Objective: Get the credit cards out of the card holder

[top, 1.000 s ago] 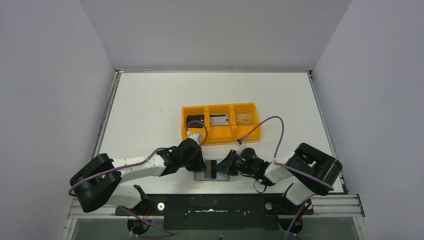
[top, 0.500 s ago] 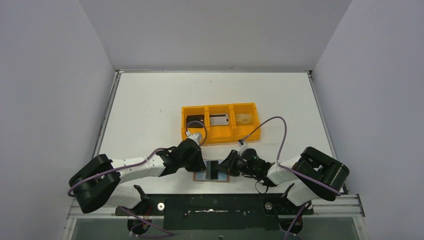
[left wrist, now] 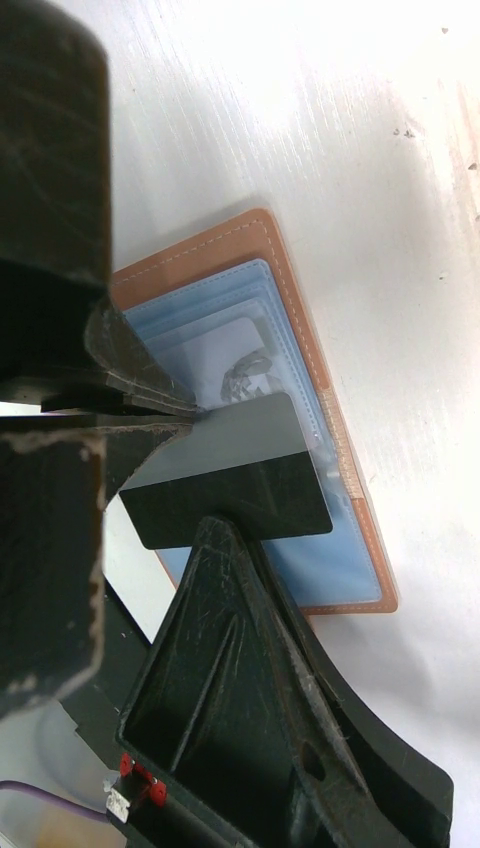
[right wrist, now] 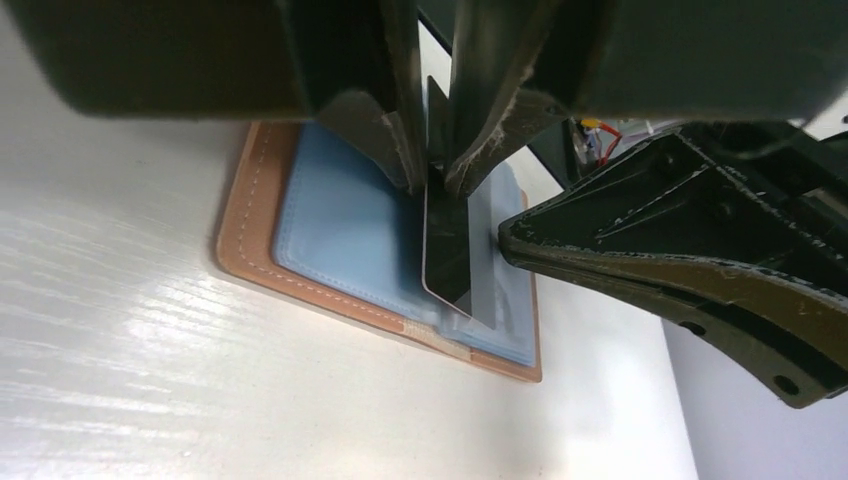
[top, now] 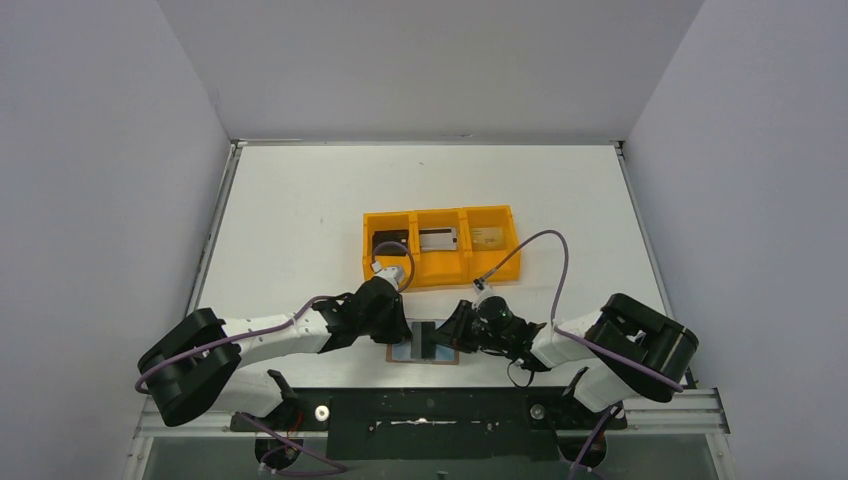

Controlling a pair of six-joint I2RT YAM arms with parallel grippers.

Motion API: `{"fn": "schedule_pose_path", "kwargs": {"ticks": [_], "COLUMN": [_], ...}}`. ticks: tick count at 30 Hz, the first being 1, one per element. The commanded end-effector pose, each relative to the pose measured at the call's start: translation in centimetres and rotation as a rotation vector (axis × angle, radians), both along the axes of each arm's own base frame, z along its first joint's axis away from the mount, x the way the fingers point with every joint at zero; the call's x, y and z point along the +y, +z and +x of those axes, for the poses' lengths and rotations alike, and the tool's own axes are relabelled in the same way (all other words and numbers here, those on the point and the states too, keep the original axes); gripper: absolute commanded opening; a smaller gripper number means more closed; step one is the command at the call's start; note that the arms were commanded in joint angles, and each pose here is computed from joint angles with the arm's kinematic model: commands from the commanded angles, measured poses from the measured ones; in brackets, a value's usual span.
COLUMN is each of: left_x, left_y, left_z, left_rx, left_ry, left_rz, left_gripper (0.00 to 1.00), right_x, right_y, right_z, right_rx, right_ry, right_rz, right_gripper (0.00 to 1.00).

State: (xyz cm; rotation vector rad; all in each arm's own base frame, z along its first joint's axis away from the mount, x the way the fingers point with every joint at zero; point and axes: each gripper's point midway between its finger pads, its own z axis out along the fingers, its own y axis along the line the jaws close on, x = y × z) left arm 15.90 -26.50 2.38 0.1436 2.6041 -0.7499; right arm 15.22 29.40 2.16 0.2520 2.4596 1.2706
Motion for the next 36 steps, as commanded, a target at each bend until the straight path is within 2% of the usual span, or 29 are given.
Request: {"fn": "schedule_pose_path", "kwargs": {"ticks": [1, 5, 12, 13, 15, 17, 23, 28, 32, 36], "left_x": [1.8, 1.8, 1.9, 2.0, 2.4, 2.6, 1.9, 1.5, 1.6, 2.8], "left_y": [-1.7, -1.8, -1.6, -1.6, -1.8, -1.9, -0.5, 2.0, 5.3, 8.5], "left_z": [-1.2, -1.2, -0.9, -0.8, -0.8, -0.5, 0.6, 1.7, 3.1, 4.7], "left_rx": [0.041, 0.044, 0.028, 0.026, 0.029, 0.025, -0.023, -0.088, -0.181, -0.267], "left_ry": [-0.008, -0.003, 0.012, 0.015, 0.031, 0.049, 0.078, 0.104, 0.148, 0.207], "left_rz": [0.087, 0.095, 0.092, 0.093, 0.11, 0.124, 0.086, 0.033, -0.005, 0.0], "left_gripper": [0.0, 0.0, 0.0, 0.0, 0.0, 0.0, 0.01, 0.13, 0.38, 0.54], "right_x": [0.1, -0.4, -2.6, -3.3, -4.5, -5.3, -7.2, -8.4, -9.4, -9.6], "right_y": [0.3, 0.1, 0.9, 1.0, 2.7, 5.1, 7.8, 9.1, 9.8, 10.7], "right_z": [1.0, 1.1, 1.7, 1.9, 2.9, 3.1, 3.5, 3.6, 3.8, 4.0], "right_rx": [-0.045, -0.047, -0.095, -0.105, -0.213, -0.292, -0.352, -0.408, -0.456, -0.515], "right_ry": [-0.014, -0.029, -0.082, -0.103, -0.166, -0.192, -0.23, -0.26, -0.278, -0.258], "right_rz": [-0.053, -0.081, -0.152, -0.204, -0.341, -0.402, -0.332, -0.29, -0.296, -0.312], "right_gripper": [0.11, 0.01, 0.0, 0.0, 0.0, 0.0, 0.0, 0.0, 0.0, 0.0]}}
